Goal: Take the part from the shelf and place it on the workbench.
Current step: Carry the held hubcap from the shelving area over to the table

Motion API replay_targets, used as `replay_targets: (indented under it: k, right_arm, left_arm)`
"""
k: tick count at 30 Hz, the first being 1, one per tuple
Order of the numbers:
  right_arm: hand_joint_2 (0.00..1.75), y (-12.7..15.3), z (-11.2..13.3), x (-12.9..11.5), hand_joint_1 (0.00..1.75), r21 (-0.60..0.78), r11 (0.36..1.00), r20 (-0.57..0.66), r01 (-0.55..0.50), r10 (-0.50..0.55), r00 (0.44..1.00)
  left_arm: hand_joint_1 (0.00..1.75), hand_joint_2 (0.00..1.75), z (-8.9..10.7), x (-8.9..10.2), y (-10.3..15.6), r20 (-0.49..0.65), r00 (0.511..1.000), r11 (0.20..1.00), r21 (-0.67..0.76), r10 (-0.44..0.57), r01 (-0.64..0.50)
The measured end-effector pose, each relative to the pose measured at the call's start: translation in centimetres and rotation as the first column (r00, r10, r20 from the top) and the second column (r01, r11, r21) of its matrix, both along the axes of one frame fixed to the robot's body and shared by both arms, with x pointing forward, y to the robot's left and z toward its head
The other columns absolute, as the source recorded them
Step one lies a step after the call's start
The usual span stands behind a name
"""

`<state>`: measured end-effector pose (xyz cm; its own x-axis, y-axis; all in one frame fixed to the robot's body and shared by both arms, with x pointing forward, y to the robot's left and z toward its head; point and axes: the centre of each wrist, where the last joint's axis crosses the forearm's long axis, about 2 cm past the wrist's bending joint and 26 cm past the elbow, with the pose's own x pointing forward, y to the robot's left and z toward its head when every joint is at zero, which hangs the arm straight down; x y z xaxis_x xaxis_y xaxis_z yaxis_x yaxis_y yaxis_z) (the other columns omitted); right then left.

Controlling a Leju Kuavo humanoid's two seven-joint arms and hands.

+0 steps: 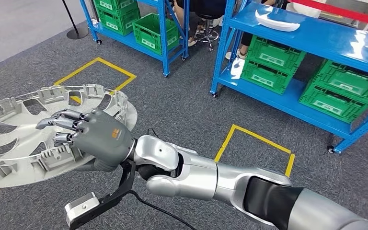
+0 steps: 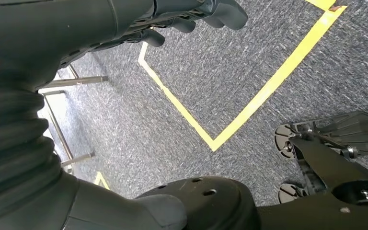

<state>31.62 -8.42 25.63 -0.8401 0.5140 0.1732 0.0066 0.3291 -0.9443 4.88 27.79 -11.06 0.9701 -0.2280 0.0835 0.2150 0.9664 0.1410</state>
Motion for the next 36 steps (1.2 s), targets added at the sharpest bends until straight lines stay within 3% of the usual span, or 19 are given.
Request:
replay_targets:
  k: [23,36]
  right_arm:
    - [1.75,-1.8,-1.1,-0.2,1.75,-0.014,0.998,-0.008,0.067,-0.067,0.998]
    - [1.75,-1.6,-0.8,-0.4,1.75,-0.018,0.998,0.012,0.060,-0.060,0.998]
  left_arm:
    - [0.00,1.75,0.1,0.4,-0.4,-0.012,0.997,0.997,-0.001,-0.071,0.071]
    - [0.00,1.75,0.1,0.4,-0.1,0.014,0.999,0.999,-0.007,-0.038,0.038]
